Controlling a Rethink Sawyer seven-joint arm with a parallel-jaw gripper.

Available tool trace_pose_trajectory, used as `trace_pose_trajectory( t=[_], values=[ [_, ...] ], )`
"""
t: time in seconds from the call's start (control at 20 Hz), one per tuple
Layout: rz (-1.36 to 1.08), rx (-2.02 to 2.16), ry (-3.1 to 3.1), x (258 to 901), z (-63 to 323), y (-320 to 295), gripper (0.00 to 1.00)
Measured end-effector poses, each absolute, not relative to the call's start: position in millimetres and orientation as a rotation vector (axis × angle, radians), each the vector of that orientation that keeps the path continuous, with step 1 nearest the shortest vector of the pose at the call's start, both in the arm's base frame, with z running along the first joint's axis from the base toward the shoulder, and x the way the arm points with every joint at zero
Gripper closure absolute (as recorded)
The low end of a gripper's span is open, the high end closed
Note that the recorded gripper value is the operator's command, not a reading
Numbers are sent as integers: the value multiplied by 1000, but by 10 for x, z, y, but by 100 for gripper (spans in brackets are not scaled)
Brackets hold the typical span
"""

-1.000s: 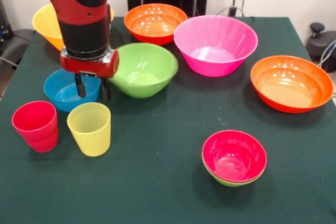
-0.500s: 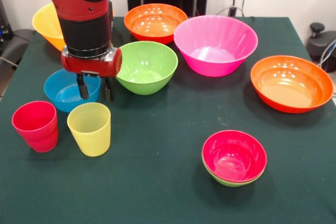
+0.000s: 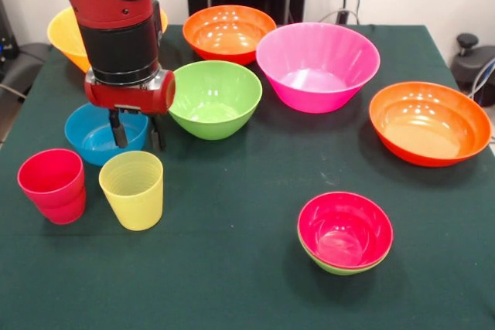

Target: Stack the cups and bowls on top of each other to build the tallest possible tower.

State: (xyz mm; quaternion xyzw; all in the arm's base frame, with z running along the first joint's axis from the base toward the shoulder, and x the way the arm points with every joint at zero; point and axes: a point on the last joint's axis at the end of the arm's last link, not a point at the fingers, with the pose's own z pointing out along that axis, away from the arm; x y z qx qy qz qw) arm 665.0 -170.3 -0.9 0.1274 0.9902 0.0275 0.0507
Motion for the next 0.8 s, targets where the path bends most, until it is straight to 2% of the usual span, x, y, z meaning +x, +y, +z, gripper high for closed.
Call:
trace_pose_trajectory(
  t=[0.8],
  values=[
    [64,380,3023,6614,3,-1697,0]
  ],
)
